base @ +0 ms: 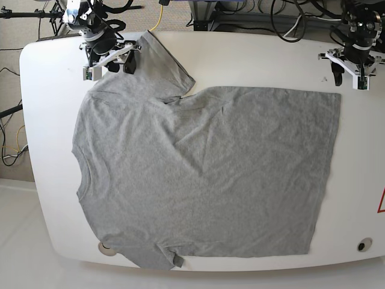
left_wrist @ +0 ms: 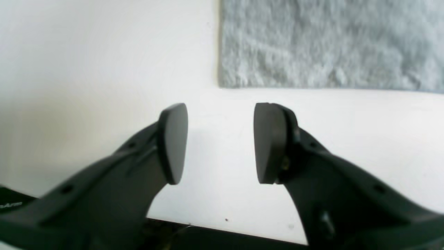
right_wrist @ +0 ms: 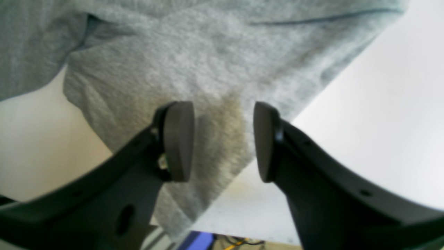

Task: Fold the T-shirt properly
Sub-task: 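Grasp the sleeve edge with the right gripper and lift slightly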

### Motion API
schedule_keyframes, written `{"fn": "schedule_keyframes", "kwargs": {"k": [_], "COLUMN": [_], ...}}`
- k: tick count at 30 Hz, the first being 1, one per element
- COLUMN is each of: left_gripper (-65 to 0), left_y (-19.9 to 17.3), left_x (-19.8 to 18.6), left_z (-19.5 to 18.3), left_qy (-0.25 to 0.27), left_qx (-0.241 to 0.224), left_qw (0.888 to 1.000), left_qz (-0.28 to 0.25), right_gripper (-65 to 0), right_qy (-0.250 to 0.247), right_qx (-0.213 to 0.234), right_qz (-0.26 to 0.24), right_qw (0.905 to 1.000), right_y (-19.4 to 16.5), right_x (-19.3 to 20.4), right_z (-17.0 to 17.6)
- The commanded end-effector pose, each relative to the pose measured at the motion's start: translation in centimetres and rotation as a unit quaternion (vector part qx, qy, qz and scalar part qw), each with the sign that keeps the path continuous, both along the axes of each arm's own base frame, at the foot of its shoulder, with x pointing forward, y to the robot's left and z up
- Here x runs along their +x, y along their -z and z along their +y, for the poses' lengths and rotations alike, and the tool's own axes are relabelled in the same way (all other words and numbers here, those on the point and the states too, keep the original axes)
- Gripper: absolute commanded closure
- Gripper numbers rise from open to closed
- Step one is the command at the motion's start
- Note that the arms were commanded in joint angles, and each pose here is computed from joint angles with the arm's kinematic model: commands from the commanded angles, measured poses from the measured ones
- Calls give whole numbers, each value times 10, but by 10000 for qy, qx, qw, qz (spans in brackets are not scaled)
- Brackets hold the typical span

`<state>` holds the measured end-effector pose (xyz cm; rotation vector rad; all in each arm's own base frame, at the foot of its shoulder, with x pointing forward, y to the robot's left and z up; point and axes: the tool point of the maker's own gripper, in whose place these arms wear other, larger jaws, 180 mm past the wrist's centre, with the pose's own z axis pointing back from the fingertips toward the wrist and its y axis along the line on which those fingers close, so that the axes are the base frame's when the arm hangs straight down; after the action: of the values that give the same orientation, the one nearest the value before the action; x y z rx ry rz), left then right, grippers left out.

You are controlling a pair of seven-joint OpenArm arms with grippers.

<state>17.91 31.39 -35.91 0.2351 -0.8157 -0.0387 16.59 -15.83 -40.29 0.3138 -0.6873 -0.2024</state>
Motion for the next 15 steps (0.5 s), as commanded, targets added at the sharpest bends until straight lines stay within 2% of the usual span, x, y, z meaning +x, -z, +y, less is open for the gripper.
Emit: {"fn": "schedule_keyframes", "kwargs": {"k": [1, 4, 12, 15], "left_gripper": [-290, -284, -281, -278], "left_y": [-10, -6, -5, -11], "left_x": [6, 4, 2, 2], "left_z": [1, 1, 4, 13], "left_qy": [76, 36, -53, -163], "left_qx": [78, 26, -34, -57], "left_qw": [9998, 9999, 10000, 9997], "left_qz": [-166, -95, -70, -161], "right_gripper": [-306, -301, -306, -328], "right_qy": [0, -37, -147, -53], "right_qx": [191, 433, 558, 700], "right_qz": [-104, -64, -67, -111], "right_qw": [9998, 9990, 9983, 9975], "right_y": [-6, -7, -12, -16], "right_x": [3, 9, 17, 20], "right_z": [6, 16, 18, 16]}}
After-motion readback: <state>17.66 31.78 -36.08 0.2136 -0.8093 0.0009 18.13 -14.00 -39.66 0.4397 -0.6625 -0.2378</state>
